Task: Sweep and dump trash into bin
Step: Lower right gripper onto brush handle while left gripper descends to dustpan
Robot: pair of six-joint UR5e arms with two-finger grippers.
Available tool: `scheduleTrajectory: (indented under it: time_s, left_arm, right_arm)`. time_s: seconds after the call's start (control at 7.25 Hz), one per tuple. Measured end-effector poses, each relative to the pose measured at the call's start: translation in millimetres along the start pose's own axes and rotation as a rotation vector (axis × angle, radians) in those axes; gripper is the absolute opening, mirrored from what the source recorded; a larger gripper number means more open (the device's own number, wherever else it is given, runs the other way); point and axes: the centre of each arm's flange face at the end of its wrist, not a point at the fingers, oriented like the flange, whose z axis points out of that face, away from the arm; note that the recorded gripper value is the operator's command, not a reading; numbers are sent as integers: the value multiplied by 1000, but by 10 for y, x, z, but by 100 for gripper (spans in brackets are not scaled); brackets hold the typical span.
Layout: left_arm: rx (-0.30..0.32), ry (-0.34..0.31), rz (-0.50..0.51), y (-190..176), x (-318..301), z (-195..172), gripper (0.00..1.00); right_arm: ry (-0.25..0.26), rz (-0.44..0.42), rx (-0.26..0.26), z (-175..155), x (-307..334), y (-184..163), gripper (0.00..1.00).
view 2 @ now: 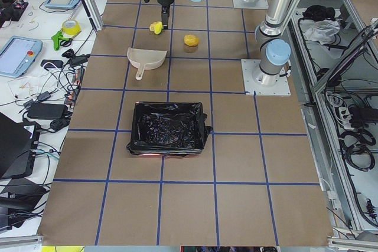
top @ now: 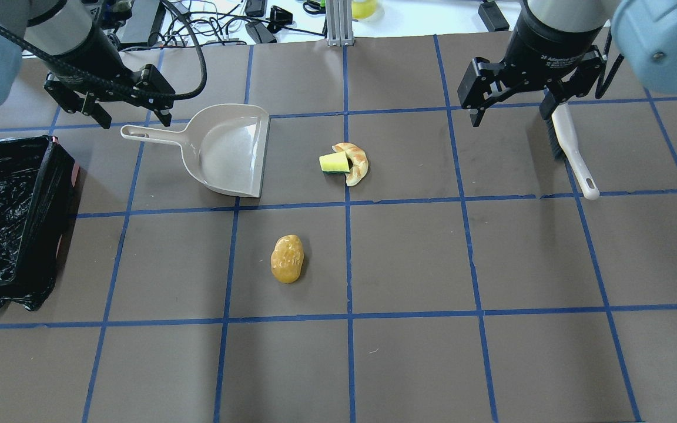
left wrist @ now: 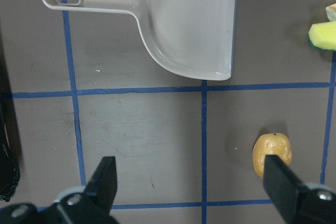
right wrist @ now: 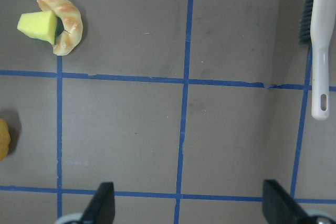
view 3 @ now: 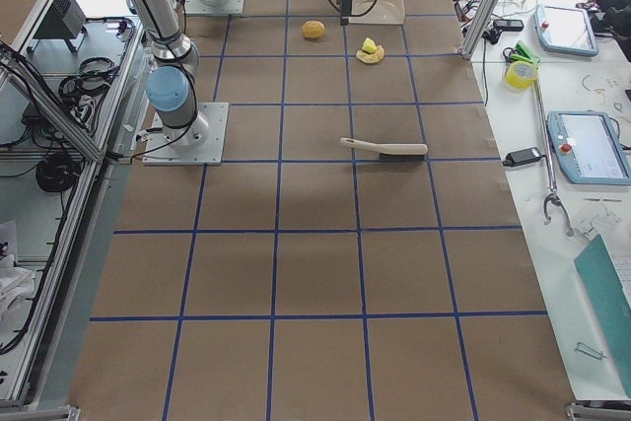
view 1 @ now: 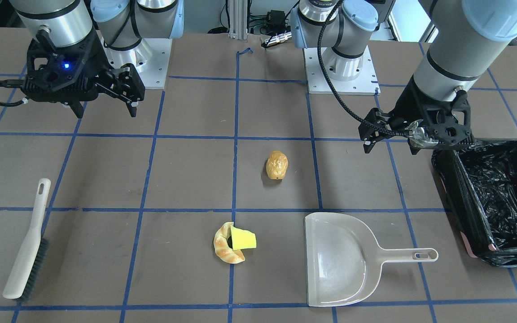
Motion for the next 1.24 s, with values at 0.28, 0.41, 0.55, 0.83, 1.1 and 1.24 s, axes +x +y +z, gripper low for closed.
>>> scheduleTrajectory:
  time_s: [0.28, 0.41, 0.55, 0.83, 1.1, 1.24]
  left_arm:
    - [-11, 0, 2, 12, 17, 55, 100]
    - [-14, 1, 2, 15, 20, 72, 100]
    - [-10, 0, 3, 27, 21, 51, 100]
    - [10, -4, 1, 71, 26, -59, 100]
    - [49, -8, -10, 165, 73, -268, 100]
    - [65, -11, -12, 237, 97, -367, 100]
  right_arm:
    - [0, -8, -1, 21, 19, -22, 100]
    - [1, -27, -11, 77, 118, -58, 99]
    - [0, -33, -38, 220, 385, -101, 100]
    - [7, -5, -54, 746, 1203, -227, 100]
    - [61, 33, -60, 1328, 1742, -527, 99]
    - [75, 55, -67, 1672, 1906, -717, 99]
